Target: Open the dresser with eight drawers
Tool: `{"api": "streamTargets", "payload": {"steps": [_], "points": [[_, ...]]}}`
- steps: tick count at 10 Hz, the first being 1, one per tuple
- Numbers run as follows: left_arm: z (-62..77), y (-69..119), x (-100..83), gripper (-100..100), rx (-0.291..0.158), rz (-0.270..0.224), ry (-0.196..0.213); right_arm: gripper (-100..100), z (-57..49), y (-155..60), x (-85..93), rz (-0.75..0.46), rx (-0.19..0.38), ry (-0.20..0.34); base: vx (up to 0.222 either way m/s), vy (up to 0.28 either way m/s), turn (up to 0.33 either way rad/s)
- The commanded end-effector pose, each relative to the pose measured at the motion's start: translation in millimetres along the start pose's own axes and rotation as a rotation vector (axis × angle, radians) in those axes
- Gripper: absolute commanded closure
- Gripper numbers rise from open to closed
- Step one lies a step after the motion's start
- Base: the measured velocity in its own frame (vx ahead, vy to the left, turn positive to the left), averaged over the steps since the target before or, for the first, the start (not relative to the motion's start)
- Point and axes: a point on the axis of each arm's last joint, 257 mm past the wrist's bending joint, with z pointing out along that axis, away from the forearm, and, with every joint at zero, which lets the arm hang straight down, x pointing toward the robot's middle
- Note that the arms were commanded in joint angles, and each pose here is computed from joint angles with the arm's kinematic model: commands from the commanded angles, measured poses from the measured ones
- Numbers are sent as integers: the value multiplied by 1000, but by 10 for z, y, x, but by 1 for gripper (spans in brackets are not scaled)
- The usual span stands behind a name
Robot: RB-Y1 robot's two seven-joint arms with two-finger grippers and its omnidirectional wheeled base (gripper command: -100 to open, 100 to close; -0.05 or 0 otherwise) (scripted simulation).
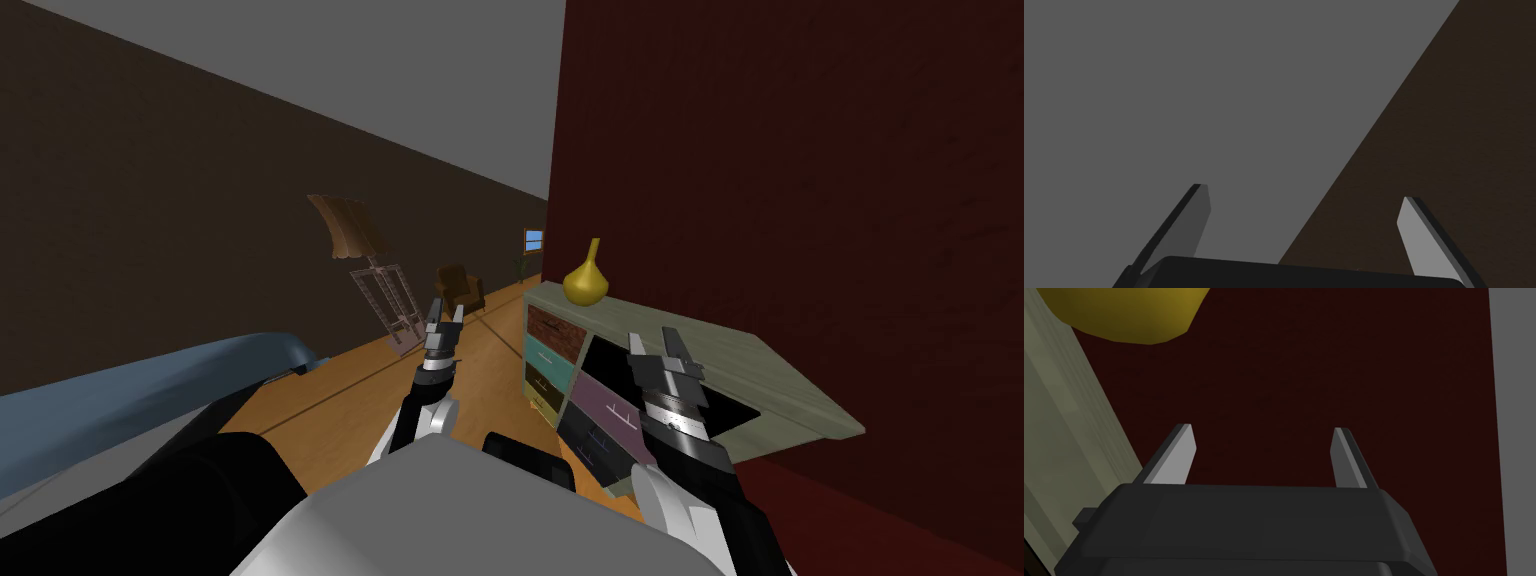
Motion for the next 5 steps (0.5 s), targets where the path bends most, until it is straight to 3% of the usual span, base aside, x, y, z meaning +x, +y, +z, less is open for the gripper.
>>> {"api": "streamTargets", "payload": {"steps": [1, 5], "points": [[0, 0, 0, 0, 0, 0, 0, 0, 0, 0, 0, 0, 0, 0, 0, 0, 0], [0, -1, 0, 0, 0, 0, 0, 0, 0, 1, 0, 0, 0, 0, 0, 0, 0]]}}
